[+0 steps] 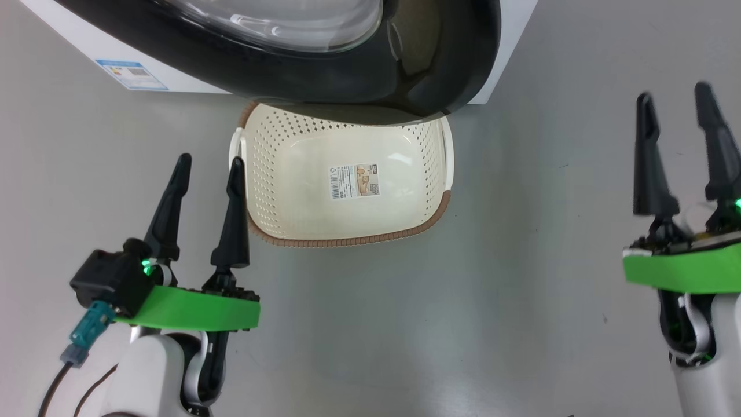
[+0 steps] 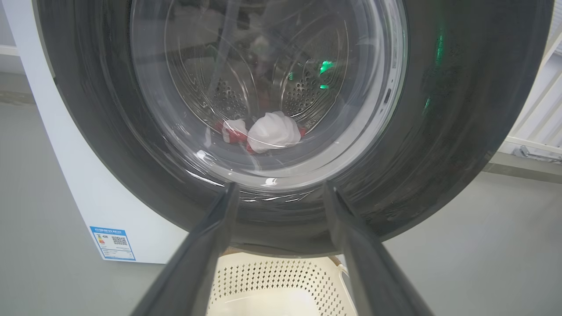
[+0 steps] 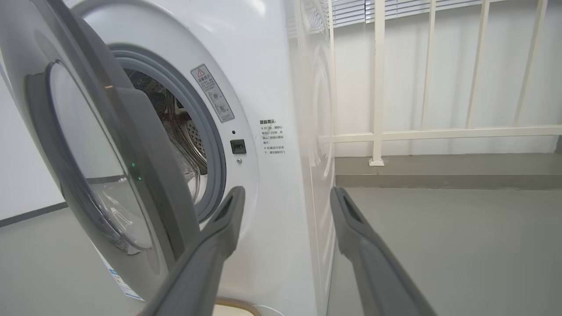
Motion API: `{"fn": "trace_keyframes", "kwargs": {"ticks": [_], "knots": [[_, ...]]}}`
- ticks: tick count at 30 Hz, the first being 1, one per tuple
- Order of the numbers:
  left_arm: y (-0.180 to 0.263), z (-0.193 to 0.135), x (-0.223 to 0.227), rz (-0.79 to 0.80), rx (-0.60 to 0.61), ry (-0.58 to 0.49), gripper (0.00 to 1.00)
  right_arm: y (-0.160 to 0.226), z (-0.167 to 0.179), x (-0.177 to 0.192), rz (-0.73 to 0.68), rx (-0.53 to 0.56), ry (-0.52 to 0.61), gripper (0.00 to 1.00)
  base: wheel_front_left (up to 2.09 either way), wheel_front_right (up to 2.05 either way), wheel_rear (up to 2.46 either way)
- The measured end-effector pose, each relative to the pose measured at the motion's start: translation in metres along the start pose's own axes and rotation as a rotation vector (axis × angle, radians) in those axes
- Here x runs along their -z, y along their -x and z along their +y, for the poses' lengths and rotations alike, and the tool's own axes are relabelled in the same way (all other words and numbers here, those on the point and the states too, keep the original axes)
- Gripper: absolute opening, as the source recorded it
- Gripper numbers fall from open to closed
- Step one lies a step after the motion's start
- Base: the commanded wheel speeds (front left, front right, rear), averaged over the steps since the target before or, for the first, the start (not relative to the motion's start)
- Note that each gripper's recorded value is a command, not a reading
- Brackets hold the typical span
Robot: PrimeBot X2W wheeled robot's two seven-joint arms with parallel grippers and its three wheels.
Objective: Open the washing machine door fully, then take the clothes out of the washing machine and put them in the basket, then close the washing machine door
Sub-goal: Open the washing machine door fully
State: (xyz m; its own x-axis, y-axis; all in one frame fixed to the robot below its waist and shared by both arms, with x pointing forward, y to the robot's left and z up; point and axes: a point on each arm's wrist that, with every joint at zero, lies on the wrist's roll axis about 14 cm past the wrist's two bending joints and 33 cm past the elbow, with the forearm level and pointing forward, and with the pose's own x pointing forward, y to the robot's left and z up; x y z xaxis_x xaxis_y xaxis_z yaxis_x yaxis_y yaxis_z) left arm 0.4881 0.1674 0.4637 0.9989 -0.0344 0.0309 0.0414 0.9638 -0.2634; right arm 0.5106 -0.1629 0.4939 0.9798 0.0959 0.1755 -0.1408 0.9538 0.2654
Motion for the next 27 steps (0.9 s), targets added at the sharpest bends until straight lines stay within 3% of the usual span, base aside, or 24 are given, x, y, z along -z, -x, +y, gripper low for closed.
{"fn": "trace_keyframes", "kwargs": {"ticks": [9,27], "knots": [[-0.001,0.000,-0.004,-0.012,0.000,-0.003,1.00,0.018,0.005,0.019,0.071,-0.010,0.021,1.00,0.00,0.00,0.00],[-0.002,-0.001,-0.005,-0.016,0.004,-0.007,1.00,0.023,0.010,0.021,0.080,-0.013,0.007,1.00,0.00,0.00,0.00]]}}
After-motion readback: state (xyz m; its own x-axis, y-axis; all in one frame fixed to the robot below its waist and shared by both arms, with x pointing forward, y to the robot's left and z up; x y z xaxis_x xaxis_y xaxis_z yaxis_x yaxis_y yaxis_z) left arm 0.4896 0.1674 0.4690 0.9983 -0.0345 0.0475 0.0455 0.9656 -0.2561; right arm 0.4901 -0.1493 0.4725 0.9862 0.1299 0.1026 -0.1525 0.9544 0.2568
